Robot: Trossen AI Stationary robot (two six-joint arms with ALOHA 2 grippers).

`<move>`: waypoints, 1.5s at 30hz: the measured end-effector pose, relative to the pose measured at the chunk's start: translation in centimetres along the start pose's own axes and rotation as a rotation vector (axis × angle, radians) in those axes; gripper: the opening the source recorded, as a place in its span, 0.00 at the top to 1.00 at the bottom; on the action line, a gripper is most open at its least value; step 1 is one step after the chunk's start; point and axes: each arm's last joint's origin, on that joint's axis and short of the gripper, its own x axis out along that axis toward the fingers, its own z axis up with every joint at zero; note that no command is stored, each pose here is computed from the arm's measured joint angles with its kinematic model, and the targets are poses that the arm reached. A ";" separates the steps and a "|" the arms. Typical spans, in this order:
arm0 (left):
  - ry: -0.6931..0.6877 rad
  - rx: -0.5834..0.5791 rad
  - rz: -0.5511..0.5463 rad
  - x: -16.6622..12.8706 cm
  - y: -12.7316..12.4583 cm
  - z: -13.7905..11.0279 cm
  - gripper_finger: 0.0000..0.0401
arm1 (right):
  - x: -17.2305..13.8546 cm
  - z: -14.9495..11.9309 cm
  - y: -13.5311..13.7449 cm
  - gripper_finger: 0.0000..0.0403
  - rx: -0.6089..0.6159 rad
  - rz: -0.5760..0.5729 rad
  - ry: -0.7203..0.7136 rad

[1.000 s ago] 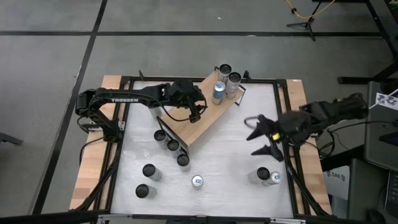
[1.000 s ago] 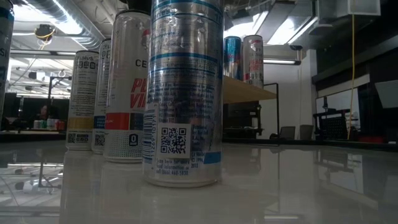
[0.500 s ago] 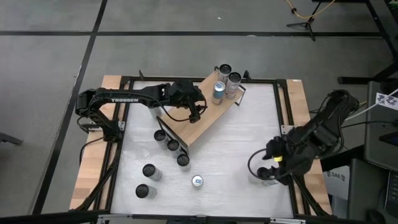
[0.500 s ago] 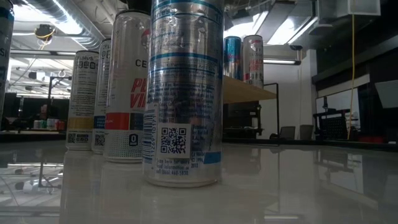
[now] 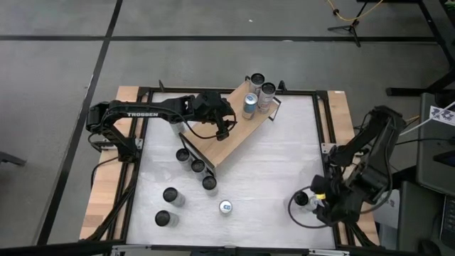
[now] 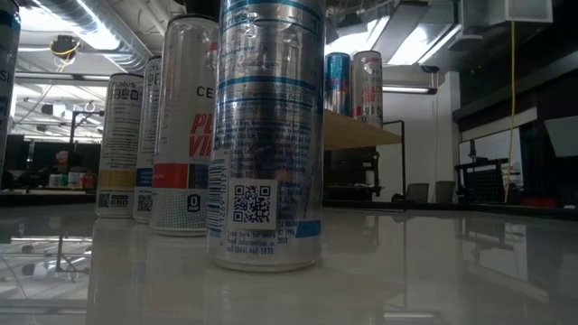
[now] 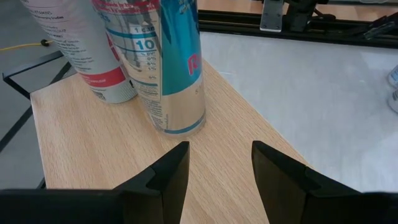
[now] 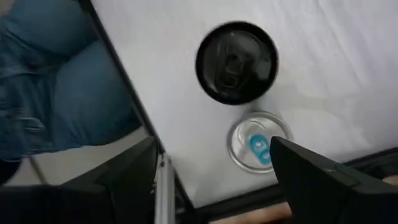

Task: Place canned beverage on shelf
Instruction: Put the blue soda can on the shelf aligned with the other blue soda can

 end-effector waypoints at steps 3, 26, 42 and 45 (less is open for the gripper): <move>0.000 0.000 0.000 0.0 0.0 0.0 0.59 | 0.5 -0.2 -0.1 0.24 -0.010 -0.053 0.015; 0.000 0.000 0.000 0.0 0.0 0.0 0.59 | 4.1 -0.8 0.9 0.24 -0.037 -0.266 0.139; 0.001 0.000 0.000 0.0 0.0 0.0 0.59 | 5.7 -1.0 0.5 0.24 -0.042 -0.332 0.145; 0.001 0.000 0.000 0.0 0.0 0.0 0.59 | 6.2 -1.1 0.2 0.24 -0.043 -0.341 0.146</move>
